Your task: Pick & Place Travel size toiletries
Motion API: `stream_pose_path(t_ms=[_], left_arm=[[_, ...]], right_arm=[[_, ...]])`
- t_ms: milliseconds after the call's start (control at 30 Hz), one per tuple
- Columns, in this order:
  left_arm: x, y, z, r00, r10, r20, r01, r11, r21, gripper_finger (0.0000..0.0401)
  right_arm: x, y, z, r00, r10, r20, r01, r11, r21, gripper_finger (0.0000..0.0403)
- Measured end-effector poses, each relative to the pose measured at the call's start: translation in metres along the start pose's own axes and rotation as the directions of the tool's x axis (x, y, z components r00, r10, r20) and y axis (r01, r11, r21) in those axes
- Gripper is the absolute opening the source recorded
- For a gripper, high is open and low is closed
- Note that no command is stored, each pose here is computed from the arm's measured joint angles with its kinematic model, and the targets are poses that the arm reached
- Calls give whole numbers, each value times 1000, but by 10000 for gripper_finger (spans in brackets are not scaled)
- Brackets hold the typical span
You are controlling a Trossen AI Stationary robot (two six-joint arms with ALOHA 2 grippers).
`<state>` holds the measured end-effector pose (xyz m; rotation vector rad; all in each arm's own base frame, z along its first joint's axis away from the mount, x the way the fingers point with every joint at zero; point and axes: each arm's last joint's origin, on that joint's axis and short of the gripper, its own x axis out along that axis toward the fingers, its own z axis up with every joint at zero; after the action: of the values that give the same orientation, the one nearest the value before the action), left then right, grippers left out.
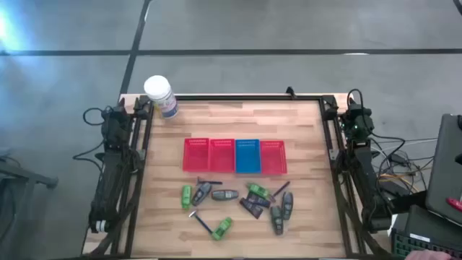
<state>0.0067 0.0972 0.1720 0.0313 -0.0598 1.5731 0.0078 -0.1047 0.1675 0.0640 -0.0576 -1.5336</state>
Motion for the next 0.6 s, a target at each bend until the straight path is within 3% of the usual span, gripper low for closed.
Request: stream_pose_path(t_ms=[267, 600], left_arm=[[0, 0, 0, 1000, 0, 0, 0, 1000, 0, 287], [0, 0, 0, 1000, 0, 0, 0, 1000, 0, 287]], right_arm=[[0, 0, 0, 1000, 0, 0, 0, 1000, 0, 358], [0, 0, 0, 1000, 0, -1, 0, 1000, 0, 330]])
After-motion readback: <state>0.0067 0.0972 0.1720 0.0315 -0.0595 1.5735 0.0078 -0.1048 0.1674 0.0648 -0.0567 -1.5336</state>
